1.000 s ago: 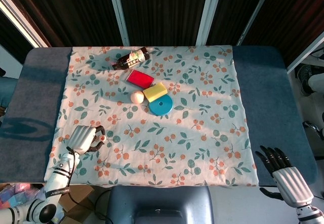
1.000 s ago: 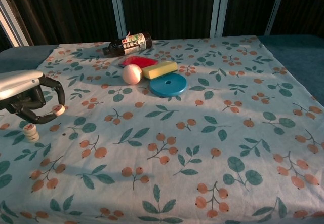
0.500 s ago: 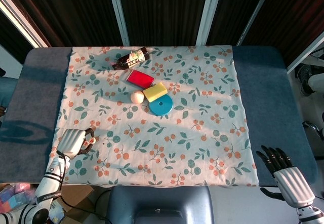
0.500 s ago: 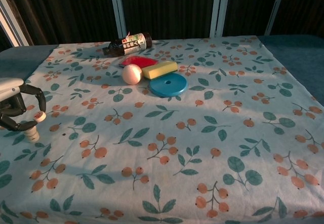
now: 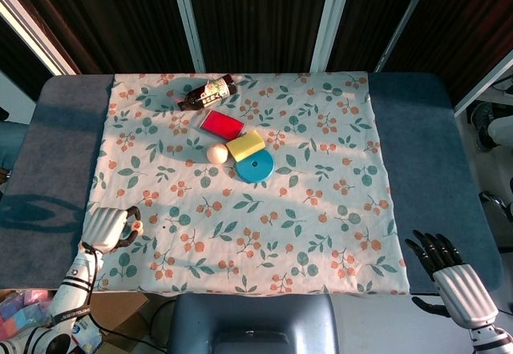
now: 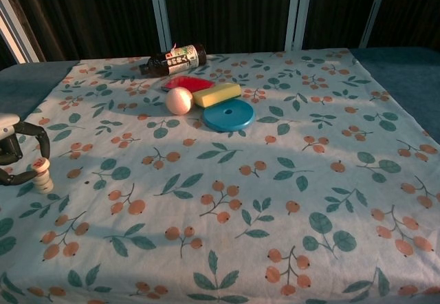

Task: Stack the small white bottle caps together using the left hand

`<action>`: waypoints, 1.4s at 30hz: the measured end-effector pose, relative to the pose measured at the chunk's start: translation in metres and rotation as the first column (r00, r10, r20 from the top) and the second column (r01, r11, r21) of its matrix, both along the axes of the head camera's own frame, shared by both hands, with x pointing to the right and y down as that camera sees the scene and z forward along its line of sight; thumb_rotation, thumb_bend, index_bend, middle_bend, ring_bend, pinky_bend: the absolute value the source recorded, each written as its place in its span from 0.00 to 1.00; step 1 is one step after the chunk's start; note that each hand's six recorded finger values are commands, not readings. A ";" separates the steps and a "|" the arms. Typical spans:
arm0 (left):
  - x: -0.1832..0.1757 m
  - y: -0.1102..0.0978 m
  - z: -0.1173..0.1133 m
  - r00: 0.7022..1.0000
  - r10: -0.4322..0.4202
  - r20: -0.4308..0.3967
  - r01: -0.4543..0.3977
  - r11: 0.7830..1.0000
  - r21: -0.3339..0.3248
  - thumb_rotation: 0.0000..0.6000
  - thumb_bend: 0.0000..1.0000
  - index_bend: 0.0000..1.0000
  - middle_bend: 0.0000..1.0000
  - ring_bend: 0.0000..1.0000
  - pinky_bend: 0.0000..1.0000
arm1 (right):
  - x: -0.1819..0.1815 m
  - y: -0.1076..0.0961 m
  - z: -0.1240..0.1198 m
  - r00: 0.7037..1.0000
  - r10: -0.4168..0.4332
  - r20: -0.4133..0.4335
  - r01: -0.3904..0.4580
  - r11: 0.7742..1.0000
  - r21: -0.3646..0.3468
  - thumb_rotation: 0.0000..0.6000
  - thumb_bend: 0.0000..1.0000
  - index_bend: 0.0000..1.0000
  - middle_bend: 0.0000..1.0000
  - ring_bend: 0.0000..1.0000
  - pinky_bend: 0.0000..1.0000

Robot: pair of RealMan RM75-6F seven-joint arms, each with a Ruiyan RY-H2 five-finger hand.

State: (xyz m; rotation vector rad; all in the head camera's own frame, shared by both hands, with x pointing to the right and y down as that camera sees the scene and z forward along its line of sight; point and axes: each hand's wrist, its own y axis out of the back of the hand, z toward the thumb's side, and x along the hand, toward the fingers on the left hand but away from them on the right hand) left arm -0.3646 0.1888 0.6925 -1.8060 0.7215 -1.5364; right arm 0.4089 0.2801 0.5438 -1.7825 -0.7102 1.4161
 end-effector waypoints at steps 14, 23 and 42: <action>-0.007 0.001 0.004 1.000 -0.010 0.014 0.010 1.000 -0.003 1.00 0.36 0.52 1.00 1.00 1.00 | 0.000 0.000 0.001 1.000 0.000 -0.003 0.000 1.000 0.001 1.00 0.18 0.00 0.00 0.00 0.00; -0.009 0.003 0.006 1.000 -0.010 0.021 0.010 1.000 -0.011 1.00 0.36 0.48 1.00 1.00 1.00 | -0.001 0.001 0.001 1.000 -0.001 -0.005 0.001 1.000 0.001 1.00 0.18 0.00 0.00 0.00 0.00; -0.008 0.003 0.004 1.000 -0.002 0.028 0.002 1.000 -0.008 1.00 0.37 0.34 1.00 1.00 1.00 | 0.000 0.001 0.000 1.000 -0.001 -0.003 0.001 1.000 0.001 1.00 0.18 0.00 0.00 0.00 0.00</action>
